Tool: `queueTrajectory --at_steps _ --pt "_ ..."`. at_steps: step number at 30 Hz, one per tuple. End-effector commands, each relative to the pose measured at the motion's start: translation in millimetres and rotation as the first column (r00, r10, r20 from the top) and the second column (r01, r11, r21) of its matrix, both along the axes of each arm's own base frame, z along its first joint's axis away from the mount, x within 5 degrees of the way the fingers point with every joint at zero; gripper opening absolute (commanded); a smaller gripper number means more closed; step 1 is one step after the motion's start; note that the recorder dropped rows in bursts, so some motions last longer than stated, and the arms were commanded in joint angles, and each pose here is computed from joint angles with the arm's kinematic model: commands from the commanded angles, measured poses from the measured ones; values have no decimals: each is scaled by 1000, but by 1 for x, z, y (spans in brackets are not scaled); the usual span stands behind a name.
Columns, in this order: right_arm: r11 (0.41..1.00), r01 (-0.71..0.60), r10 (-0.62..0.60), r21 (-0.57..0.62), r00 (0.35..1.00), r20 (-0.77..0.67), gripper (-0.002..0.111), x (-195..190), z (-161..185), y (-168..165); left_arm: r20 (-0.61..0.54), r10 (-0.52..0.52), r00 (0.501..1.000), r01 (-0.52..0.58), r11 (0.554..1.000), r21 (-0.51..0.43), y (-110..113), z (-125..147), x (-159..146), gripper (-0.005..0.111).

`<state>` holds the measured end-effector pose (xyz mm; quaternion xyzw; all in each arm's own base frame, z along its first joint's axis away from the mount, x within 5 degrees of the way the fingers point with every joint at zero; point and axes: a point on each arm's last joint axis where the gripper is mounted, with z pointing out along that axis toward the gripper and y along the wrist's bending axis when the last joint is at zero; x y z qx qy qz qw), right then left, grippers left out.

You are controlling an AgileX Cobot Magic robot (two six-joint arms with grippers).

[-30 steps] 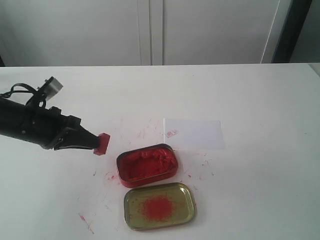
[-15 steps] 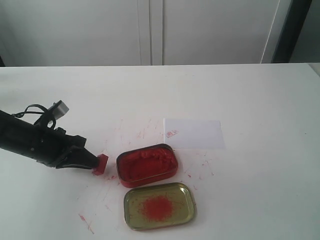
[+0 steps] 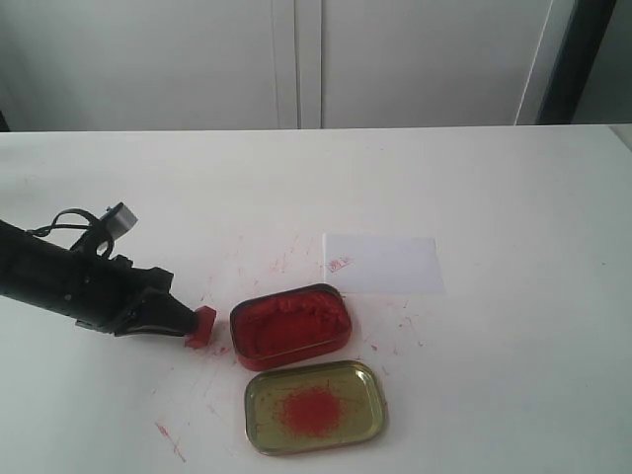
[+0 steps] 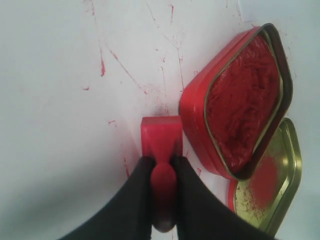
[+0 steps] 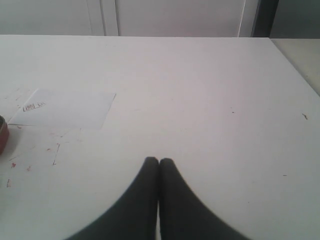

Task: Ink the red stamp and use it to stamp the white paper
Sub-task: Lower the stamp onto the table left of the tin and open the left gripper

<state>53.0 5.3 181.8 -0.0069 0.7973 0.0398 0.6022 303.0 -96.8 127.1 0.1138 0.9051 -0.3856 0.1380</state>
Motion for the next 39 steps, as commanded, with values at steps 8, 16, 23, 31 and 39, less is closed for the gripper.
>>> queueTrajectory --at_steps 8,16,23,31,39 --pt "1000 -1 1 3 1000 13 0 0 0 0 1 19 1000 -19 1000 6 2 -2 1 29" --pt "1000 -1 1 3 1000 13 0 0 0 0 12 26 1000 -27 999 27 3 -3 2 53" --pt "1000 -1 1 3 1000 13 0 0 0 0 32 -24 999 22 998 65 4 -3 3 65" --pt "1000 -1 1 3 1000 13 0 0 0 0 76 -9 997 -1 991 136 9 -3 7 65" --pt "1000 -1 1 3 1000 13 0 0 0 0 178 44 983 -79 977 198 16 13 13 65"
